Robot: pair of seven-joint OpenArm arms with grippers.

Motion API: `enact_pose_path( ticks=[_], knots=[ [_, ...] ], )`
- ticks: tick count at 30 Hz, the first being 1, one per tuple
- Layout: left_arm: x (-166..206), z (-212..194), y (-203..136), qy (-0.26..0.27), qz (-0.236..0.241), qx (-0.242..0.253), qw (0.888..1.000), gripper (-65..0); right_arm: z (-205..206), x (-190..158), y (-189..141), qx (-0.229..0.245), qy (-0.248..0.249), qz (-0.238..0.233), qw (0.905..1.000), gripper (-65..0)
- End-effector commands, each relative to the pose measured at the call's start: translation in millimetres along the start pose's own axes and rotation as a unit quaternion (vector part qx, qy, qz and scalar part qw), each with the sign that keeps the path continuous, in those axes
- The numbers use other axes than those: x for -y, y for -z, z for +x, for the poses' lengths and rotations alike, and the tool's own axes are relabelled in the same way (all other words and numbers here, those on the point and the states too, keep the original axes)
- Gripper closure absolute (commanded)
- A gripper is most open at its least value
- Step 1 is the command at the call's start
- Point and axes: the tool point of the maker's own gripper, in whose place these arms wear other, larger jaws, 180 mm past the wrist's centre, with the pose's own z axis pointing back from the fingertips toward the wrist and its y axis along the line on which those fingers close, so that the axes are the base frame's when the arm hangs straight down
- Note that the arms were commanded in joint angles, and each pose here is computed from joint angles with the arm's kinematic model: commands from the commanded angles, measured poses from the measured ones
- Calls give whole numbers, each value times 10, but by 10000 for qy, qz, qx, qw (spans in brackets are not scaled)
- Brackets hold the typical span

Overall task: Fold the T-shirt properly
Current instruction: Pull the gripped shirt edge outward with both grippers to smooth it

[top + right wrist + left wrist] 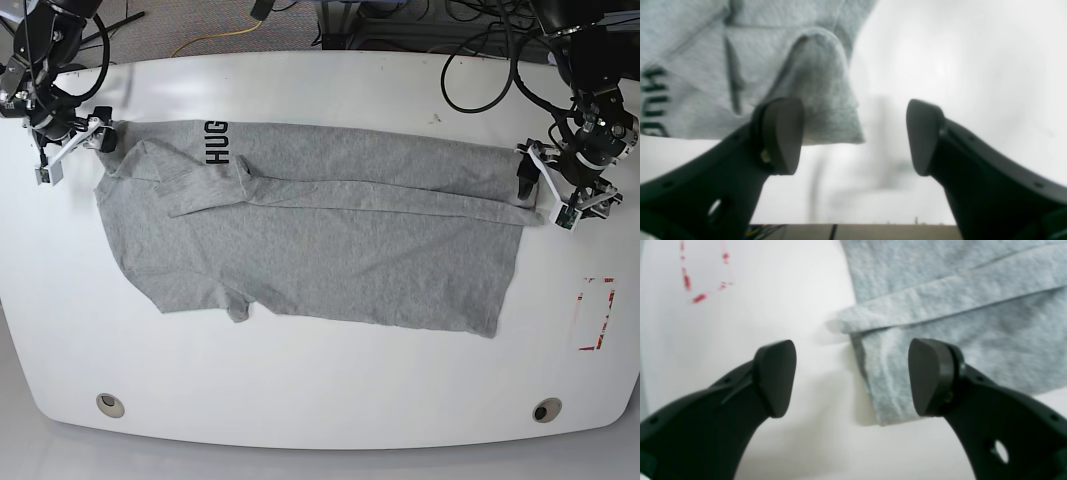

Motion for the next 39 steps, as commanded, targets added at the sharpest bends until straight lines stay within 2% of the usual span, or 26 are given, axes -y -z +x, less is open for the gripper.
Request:
enact_pose_path(
  ticks=[1,6,8,12,18,21,24,29,31,33,36,37,39],
  knots=[
    [-18,121,-57,-143,-60,327,9993,-494,78,28,2,83,-429,-178,9989,-460],
    [-121,33,-107,-445,22,357,9984,-494,-81,-26,171,-197,-631,-146,9977,-453],
    [-120,-29,-83,-513,-1,285,9983,-494,-79,-31,206,-205,-675,-102,9975,-420],
    [-100,-111,-59,-555,-60,187,9983,-496,-129,-52,251,-248,-669,-8,9975,-312],
    [-5,-264,-56,-570,-180,1,9982,-493,-126,-45,254,-243,-644,-9,9976,-263],
    [31,-393,-22,-672,-252,-156,9973,-475,-126,-41,252,-240,-639,-13,9977,-209],
    [66,-513,10,-774,-319,-299,9960,-390,-126,-42,252,-240,-645,-10,9976,-130],
    [196,-608,95,-840,-534,-422,9941,-308,-126,-46,254,-243,-651,-5,9976,-10],
    [230,-642,119,-864,-590,-472,9934,-254,-127,-50,256,-246,-657,-1,9975,0],
    [287,-671,151,-855,-661,-537,9927,-146,-144,-98,277,-237,-623,49,9978,0],
    [299,-669,158,-848,-666,-546,9927,-25,-148,-105,276,-230,-617,51,9978,0],
    [294,-655,154,-835,-658,-529,9929,0,-148,-105,276,-230,-617,51,9978,0],
    [296,-662,148,-824,-658,-555,9929,0,-164,-99,272,-250,-611,45,9978,0]
  ],
)
